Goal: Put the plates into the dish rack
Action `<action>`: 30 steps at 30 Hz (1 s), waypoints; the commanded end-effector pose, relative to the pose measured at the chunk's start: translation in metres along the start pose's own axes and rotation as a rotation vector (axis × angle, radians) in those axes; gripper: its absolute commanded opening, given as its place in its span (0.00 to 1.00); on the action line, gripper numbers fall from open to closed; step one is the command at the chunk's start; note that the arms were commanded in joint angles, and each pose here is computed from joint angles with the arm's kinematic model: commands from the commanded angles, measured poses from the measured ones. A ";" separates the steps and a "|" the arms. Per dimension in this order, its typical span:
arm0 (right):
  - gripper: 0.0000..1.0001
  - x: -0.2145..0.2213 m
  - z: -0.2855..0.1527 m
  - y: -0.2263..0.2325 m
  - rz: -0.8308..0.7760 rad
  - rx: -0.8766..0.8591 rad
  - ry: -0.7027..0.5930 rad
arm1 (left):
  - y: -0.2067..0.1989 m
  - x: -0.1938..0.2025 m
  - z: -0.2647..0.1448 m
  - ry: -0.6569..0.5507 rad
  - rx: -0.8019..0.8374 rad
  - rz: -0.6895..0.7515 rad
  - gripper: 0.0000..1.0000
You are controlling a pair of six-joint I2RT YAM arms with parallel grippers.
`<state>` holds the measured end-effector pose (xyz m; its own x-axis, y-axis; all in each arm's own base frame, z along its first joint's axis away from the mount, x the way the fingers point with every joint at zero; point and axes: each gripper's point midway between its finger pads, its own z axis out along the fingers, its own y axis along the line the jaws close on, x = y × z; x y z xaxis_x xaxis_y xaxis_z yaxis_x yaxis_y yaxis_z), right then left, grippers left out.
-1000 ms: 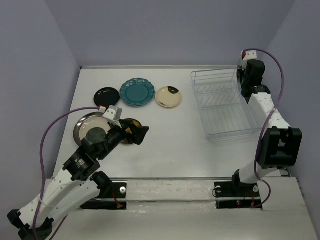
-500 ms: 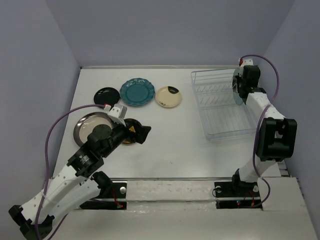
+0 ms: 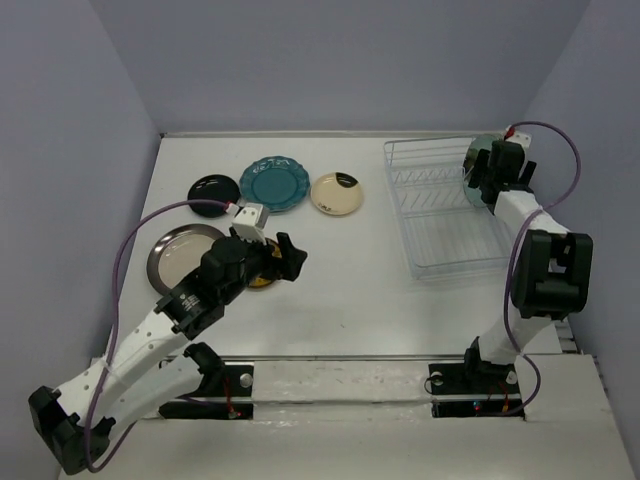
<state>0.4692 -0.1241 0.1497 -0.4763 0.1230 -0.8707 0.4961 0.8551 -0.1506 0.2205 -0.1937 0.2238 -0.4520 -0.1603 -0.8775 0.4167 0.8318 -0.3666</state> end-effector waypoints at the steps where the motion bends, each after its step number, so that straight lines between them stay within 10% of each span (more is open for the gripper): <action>1: 0.91 -0.050 -0.034 -0.010 0.234 0.018 -0.073 | -0.009 -0.014 0.007 -0.032 0.019 -0.067 0.95; 14: 0.92 -0.091 -0.167 0.034 0.535 -0.474 -0.183 | 0.011 -0.006 0.065 -0.062 -0.140 -0.221 0.88; 30: 0.90 -0.020 -0.311 0.065 0.483 -1.016 -0.182 | 0.068 0.009 0.228 -0.111 -0.427 -0.503 0.79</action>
<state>0.3043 0.0623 0.2888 -0.2155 0.5545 -0.8038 -0.1125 0.8035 0.5845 0.3856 -0.2624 0.0965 -0.5590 -0.4444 -0.7000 -0.0882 0.8713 -0.4828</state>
